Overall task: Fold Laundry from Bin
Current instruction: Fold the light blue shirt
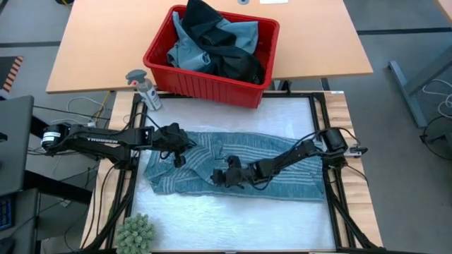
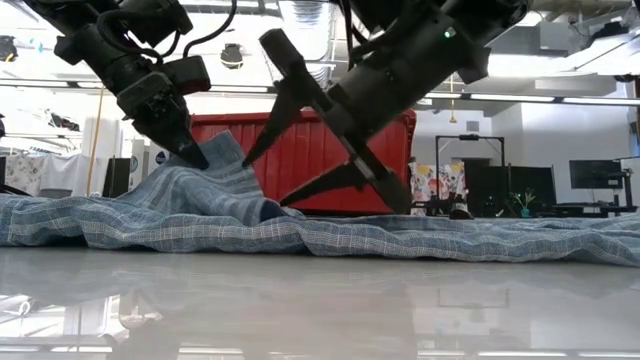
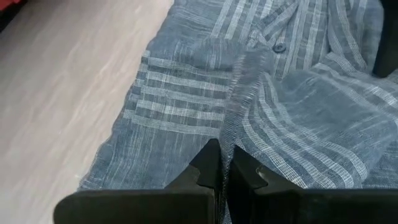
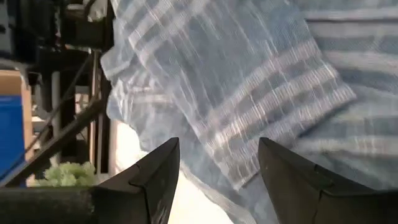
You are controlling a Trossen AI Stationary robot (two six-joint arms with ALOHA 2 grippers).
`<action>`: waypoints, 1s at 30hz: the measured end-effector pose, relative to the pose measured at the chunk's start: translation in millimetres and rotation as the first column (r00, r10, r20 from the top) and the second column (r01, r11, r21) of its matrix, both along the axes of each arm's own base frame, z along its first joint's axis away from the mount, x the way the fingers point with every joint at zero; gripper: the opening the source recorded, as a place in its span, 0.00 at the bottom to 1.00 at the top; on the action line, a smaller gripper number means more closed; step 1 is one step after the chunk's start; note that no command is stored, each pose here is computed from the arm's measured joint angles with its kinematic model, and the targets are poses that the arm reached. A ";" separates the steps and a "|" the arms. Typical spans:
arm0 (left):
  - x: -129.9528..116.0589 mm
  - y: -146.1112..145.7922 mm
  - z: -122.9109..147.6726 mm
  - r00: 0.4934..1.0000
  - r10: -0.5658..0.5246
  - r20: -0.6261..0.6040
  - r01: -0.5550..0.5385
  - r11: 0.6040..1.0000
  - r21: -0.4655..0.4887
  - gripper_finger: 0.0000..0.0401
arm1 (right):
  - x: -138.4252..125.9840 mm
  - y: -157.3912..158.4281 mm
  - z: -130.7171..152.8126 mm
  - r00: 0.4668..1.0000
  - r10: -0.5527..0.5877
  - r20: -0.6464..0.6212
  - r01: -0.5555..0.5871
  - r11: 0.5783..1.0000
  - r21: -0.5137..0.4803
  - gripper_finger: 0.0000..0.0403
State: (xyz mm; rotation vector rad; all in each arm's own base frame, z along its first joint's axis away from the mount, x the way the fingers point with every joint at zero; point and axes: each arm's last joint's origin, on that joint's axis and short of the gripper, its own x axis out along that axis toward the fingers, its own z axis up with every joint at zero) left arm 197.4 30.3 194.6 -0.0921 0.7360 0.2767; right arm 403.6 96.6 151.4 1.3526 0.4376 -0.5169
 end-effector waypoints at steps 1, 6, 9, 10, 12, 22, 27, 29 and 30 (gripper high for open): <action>0.0 0.0 0.0 1.000 0.000 0.000 0.000 1.000 0.000 0.00 | -0.7 -0.1 -0.7 1.000 0.009 -0.013 -0.009 1.000 -0.008 0.61; 0.0 0.0 0.0 1.000 0.000 0.000 0.000 1.000 0.000 0.00 | -3.1 -15.8 10.0 0.993 0.097 -0.060 -0.102 0.990 -0.095 0.61; 0.0 -0.1 0.0 1.000 0.000 0.000 0.000 1.000 -0.001 0.00 | -3.9 -29.9 19.0 0.988 0.131 -0.084 -0.144 0.975 -0.168 0.61; 0.0 -0.1 0.0 1.000 0.000 0.000 0.000 1.000 0.000 0.00 | -5.0 -34.4 19.0 0.984 0.139 -0.108 -0.157 0.970 -0.186 0.61; 0.0 -0.1 -0.1 1.000 0.001 0.000 -0.001 1.000 -0.001 0.00 | -5.0 -42.1 18.3 0.975 0.176 -0.134 -0.201 0.958 -0.203 0.61; 0.1 0.0 0.1 1.000 0.002 0.002 -0.002 1.000 -0.001 0.00 | -7.5 -46.5 2.4 0.940 0.248 -0.234 -0.290 0.942 -0.169 0.61; 0.2 0.1 0.3 1.000 0.001 0.004 -0.001 1.000 0.001 0.00 | -5.6 -49.0 -3.9 0.936 0.254 -0.246 -0.300 0.938 -0.173 0.61; 0.3 0.1 0.3 1.000 0.001 0.005 -0.001 1.000 0.001 0.00 | -4.3 -50.6 -5.9 0.937 0.252 -0.243 -0.297 0.939 -0.175 0.60; 0.4 0.0 0.5 1.000 0.001 0.006 -0.001 1.000 0.002 0.00 | -4.2 -51.1 -6.5 0.935 0.256 -0.245 -0.302 0.937 -0.176 0.60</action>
